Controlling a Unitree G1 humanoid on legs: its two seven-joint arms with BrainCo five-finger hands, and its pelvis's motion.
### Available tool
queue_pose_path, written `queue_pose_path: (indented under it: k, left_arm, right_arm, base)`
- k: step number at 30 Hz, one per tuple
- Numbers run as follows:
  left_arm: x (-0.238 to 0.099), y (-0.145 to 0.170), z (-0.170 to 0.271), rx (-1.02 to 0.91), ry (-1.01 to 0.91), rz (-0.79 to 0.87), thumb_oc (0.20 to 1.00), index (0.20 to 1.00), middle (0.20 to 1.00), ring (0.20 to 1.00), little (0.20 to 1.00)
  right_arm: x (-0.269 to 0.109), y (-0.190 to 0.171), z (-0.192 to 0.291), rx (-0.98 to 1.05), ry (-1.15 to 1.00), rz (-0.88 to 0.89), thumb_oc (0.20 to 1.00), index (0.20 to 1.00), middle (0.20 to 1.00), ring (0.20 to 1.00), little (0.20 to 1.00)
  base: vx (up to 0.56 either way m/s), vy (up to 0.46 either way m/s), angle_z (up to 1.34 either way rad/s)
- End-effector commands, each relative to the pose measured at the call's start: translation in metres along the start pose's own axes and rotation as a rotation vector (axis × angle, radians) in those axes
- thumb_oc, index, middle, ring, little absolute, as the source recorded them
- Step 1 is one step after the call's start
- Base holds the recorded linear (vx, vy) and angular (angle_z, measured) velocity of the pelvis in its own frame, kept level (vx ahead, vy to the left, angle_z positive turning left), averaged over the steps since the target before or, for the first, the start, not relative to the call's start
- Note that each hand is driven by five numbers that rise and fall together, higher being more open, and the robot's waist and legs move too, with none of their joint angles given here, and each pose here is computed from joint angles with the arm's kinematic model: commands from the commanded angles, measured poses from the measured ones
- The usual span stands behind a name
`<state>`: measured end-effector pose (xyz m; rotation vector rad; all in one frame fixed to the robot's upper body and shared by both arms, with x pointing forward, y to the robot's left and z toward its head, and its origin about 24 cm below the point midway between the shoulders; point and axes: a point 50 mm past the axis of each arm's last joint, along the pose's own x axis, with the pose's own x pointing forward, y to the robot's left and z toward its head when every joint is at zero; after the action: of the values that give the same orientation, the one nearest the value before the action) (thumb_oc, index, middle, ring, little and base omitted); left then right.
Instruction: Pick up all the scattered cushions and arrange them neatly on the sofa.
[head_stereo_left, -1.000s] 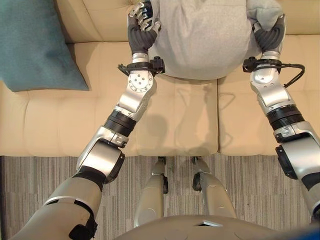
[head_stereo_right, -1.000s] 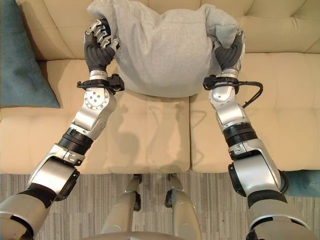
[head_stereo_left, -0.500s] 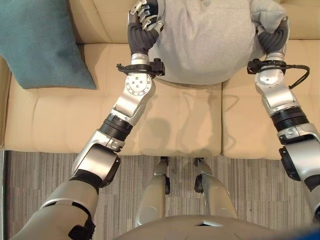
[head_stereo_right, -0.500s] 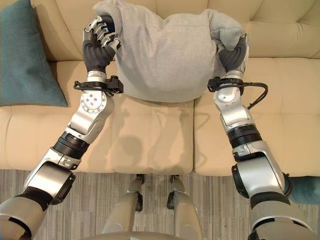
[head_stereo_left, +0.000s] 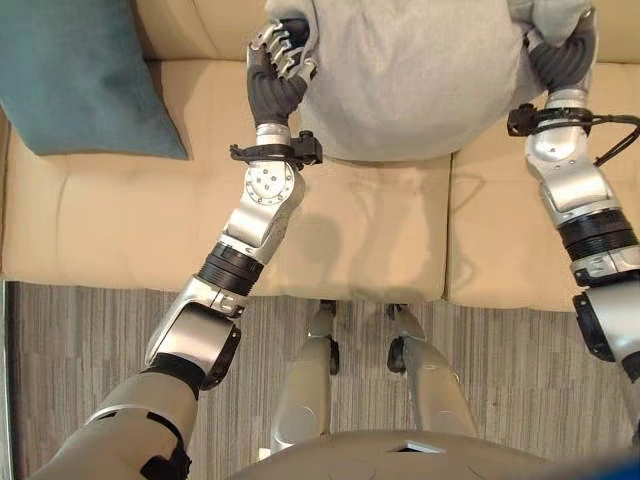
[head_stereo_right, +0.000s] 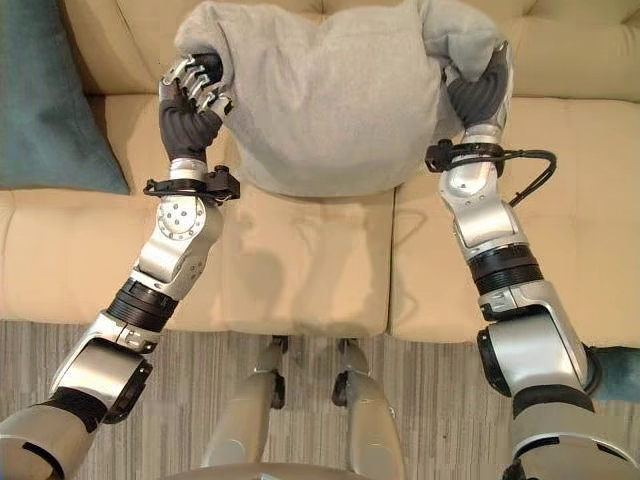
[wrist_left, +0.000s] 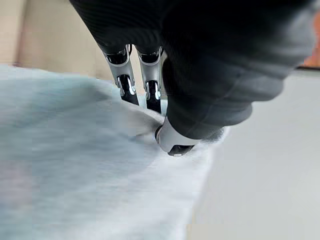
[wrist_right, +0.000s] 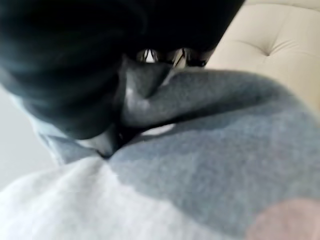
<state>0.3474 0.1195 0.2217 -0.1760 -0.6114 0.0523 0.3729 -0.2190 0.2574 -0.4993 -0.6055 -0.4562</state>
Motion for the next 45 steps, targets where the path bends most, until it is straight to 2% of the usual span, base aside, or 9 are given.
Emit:
queue_pose_path:
  k: [1,2,4,5,13,20,29,40,45]
  left_arm:
    - [0.011,-0.012,0.012,0.041,-0.075,-0.048,0.200,0.200,0.200,0.200,0.200]
    - [0.013,-0.011,0.012,0.064,-0.077,-0.046,0.200,0.200,0.200,0.200,0.200]
    - [0.019,-0.009,0.014,0.112,-0.089,-0.039,1.000,1.000,1.000,1.000,1.000]
    - [0.029,-0.008,0.017,0.166,-0.101,-0.025,1.000,1.000,1.000,1.000,1.000]
    - [0.104,0.050,0.065,0.429,-0.087,0.118,1.000,1.000,1.000,1.000,1.000]
    - [0.076,0.131,0.063,0.621,-0.031,0.191,1.000,1.000,1.000,1.000,1.000]
    - [-0.088,0.158,-0.007,0.490,0.173,0.127,1.000,1.000,1.000,1.000,1.000]
    - [-0.383,0.217,-0.121,0.741,1.547,0.117,1.000,1.000,1.000,1.000,1.000]
    - [-0.423,0.219,-0.116,0.832,1.763,0.062,1.000,1.000,1.000,1.000,1.000]
  right_arm:
    - [0.006,0.005,0.034,0.006,-0.175,0.012,0.200,0.200,0.200,0.200,0.200]
    - [0.006,0.007,0.034,0.005,-0.172,0.016,0.200,0.200,0.200,0.200,0.200]
    - [0.007,0.010,0.033,0.000,-0.162,0.019,0.200,0.200,0.200,0.200,0.200]
    - [0.011,0.014,0.033,-0.021,-0.149,0.029,1.000,1.000,1.000,1.000,1.000]
    - [0.061,-0.024,0.025,-0.253,0.017,0.028,1.000,1.000,1.000,1.000,1.000]
    - [0.029,-0.099,-0.047,-0.184,0.238,-0.104,1.000,1.000,1.000,1.000,1.000]
    - [-0.139,-0.089,-0.127,-0.095,0.433,0.036,1.000,1.000,1.000,1.000,1.000]
    - [-0.377,-0.058,-0.208,-0.366,1.248,0.623,1.000,1.000,1.000,1.000,1.000]
    - [-0.443,-0.075,-0.203,-0.423,1.514,0.691,1.000,1.000,1.000,1.000,1.000]
  base:
    - [0.00,0.000,0.00]
    - [0.00,0.000,0.00]
    - [0.00,0.000,0.00]
    - [0.00,0.000,0.00]
    - [0.00,0.020,0.00]
    - [0.04,0.029,0.04]
    - [0.11,0.029,-0.03]
    - [-0.02,0.041,-0.15]
    - [0.02,-0.077,-0.08]
